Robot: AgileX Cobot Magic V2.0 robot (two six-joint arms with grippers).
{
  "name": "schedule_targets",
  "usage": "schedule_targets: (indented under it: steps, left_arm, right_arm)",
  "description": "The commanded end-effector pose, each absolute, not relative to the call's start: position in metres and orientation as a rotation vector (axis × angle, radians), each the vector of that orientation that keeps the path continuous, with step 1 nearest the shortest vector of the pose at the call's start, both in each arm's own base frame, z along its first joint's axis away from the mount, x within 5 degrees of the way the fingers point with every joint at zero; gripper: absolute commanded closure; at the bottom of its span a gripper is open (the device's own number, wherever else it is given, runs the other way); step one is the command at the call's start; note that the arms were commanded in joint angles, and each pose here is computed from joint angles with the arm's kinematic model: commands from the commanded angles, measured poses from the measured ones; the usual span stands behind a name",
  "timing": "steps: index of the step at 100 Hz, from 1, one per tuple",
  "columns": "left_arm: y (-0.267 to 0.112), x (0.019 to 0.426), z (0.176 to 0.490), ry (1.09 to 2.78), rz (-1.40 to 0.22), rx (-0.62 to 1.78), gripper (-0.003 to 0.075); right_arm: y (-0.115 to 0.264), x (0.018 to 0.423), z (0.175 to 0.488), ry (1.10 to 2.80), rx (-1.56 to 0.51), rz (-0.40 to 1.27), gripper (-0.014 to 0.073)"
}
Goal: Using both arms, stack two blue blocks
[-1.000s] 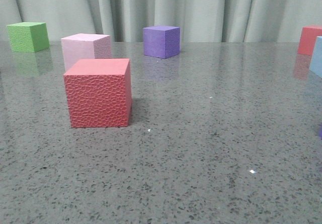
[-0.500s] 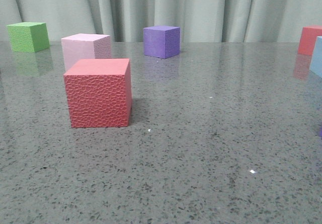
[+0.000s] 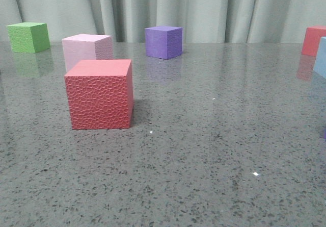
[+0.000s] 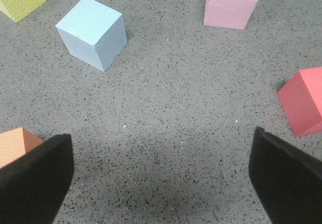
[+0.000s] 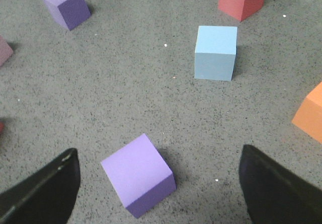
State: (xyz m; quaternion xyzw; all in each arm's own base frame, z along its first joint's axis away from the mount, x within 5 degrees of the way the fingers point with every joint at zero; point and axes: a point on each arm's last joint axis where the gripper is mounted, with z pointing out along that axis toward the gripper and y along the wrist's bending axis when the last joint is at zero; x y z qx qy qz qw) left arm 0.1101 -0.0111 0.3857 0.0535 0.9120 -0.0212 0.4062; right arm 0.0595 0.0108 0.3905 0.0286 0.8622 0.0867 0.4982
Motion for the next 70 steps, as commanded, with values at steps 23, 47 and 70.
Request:
schedule_targets:
  steps: [23, 47, 70]
  left_arm:
    - [-0.012, 0.113, 0.4, 2.209, -0.062, 0.126, 0.0048]
    - [-0.012, 0.113, 0.4, 2.209, -0.062, 0.126, 0.0048]
    - [-0.012, 0.113, 0.4, 2.209, -0.062, 0.126, 0.0048]
  right_arm:
    - [0.007, 0.103, 0.408, 2.062, 0.139, 0.184, -0.0041]
    - [0.001, 0.153, 0.409, 2.167, 0.166, 0.098, -0.0041]
    - [0.002, 0.199, 0.409, 2.243, 0.173, 0.092, -0.0041]
